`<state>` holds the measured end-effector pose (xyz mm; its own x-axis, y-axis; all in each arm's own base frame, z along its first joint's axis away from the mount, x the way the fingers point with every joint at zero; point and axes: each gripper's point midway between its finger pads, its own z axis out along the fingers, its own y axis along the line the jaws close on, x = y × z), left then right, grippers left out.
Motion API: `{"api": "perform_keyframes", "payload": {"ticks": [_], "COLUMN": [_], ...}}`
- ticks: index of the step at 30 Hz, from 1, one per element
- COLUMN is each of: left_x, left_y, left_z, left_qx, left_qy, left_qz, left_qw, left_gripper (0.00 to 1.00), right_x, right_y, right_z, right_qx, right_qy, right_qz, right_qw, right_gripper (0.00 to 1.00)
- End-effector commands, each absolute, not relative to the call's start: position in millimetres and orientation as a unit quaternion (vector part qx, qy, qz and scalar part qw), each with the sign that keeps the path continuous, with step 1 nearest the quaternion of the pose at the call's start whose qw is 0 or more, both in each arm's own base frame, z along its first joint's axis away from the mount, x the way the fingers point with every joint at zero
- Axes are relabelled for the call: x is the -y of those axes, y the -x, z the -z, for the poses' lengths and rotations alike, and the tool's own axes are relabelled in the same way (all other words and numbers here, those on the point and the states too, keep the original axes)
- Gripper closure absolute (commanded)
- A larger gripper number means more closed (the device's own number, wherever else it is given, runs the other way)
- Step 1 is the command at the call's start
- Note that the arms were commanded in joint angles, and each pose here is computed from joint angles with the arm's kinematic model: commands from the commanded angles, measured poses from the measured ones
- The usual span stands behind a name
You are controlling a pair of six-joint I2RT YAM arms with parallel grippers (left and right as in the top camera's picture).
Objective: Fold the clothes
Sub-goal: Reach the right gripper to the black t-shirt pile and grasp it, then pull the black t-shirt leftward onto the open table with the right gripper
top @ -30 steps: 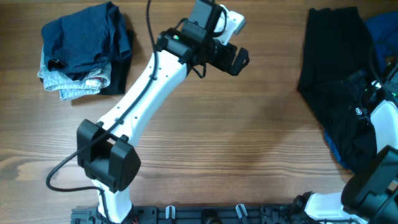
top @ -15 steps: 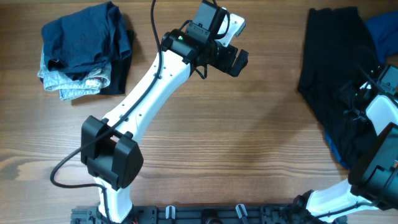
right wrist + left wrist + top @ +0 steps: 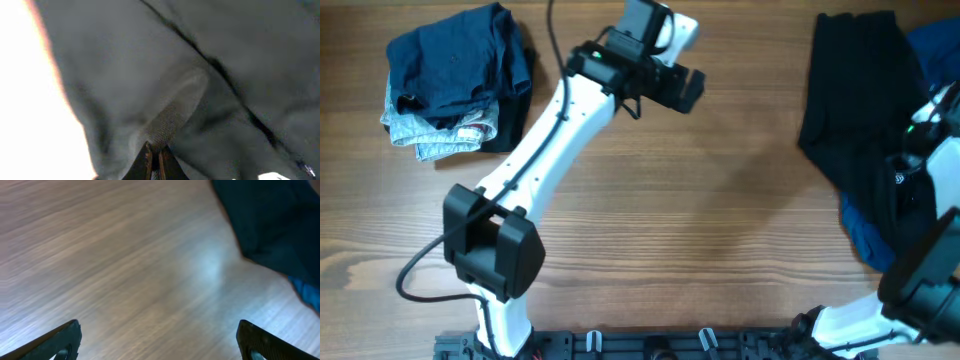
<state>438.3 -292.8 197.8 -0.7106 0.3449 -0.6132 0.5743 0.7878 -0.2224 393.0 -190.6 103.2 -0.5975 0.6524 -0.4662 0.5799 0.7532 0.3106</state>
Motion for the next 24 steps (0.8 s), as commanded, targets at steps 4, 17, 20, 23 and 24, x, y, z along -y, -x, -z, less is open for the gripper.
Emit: {"api": "perform_keyframes", "payload": {"ticks": [4, 17, 20, 23, 24], "left_x": [219, 136, 112, 87, 81], "left_y": [-455, -444, -443, -442, -441], "left_z": [-271, -294, -297, -296, -294], "left_qx": [-0.897, -0.919, -0.922, -0.927, -0.929], "left_qy": [-0.179, -0.065, -0.04, -0.014, -0.008], "left_qz": [0.192, 0.181, 0.171, 0.161, 0.158], "left_qw": [0.356, 0.344, 0.344, 0.339, 0.336], "left_gripper": [0.0, 0.0, 0.0, 0.0, 0.0], "right_x": [110, -54, -88, -118, -127], "right_y": [-409, -393, -390, -383, -381], "right_z": [-238, -300, -307, -317, -320], "right_qx": [-0.888, -0.878, -0.872, -0.864, -0.862], "right_qy": [-0.175, 0.017, 0.045, 0.078, 0.086], "right_qz": [-0.156, -0.211, -0.222, -0.241, -0.247], "right_qw": [0.394, 0.429, 0.433, 0.434, 0.434], "right_gripper": [0.96, 0.96, 0.96, 0.96, 0.96]}}
